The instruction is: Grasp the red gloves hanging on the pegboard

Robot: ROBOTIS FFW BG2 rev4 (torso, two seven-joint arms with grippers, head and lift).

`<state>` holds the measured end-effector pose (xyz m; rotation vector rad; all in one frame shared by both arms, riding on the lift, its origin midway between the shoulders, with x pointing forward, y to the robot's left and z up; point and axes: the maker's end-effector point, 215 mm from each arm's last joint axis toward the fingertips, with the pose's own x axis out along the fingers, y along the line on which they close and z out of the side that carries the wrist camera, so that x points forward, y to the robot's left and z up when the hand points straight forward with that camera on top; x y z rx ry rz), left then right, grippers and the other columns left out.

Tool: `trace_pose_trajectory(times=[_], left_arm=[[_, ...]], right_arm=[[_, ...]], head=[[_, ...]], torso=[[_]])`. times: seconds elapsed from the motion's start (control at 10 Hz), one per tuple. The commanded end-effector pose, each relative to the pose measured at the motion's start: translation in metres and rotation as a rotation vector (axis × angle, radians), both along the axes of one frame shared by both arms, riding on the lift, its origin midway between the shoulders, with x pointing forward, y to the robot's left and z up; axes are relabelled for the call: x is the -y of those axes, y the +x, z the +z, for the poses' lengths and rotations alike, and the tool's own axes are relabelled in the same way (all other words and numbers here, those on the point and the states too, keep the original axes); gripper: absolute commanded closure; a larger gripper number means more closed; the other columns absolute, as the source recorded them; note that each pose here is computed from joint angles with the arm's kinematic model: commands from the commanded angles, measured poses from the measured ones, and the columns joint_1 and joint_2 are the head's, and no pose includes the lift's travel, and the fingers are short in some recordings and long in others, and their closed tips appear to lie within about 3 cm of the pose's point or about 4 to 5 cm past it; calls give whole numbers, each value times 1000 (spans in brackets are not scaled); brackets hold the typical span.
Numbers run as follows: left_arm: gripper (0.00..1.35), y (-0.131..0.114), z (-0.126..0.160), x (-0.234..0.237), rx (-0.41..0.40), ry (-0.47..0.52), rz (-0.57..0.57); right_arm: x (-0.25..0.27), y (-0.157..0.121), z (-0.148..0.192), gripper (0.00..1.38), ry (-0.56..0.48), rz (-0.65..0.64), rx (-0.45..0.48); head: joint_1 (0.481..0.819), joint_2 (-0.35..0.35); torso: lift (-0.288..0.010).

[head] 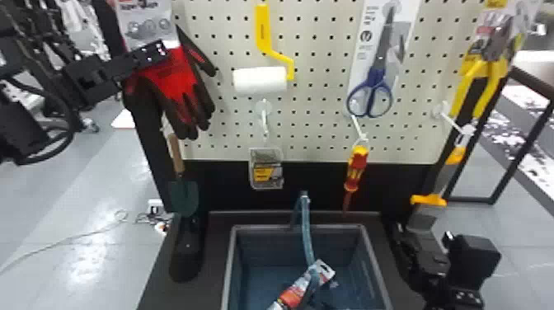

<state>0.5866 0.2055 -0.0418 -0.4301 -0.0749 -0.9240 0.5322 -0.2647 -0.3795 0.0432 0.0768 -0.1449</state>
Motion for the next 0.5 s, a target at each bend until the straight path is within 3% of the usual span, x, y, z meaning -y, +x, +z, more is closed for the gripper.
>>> trace_pose_trajectory(times=[0.0, 0.4], left_arm=[[1202, 0, 0, 0, 1, -1, -1], [1202, 0, 0, 1, 3, -2, -1]], right_arm=[[0, 0, 0, 323, 0, 0, 0], [0, 0, 0, 323, 2, 1, 0]], head=[[549, 0], [549, 0]], torso=[[-100], [-100]])
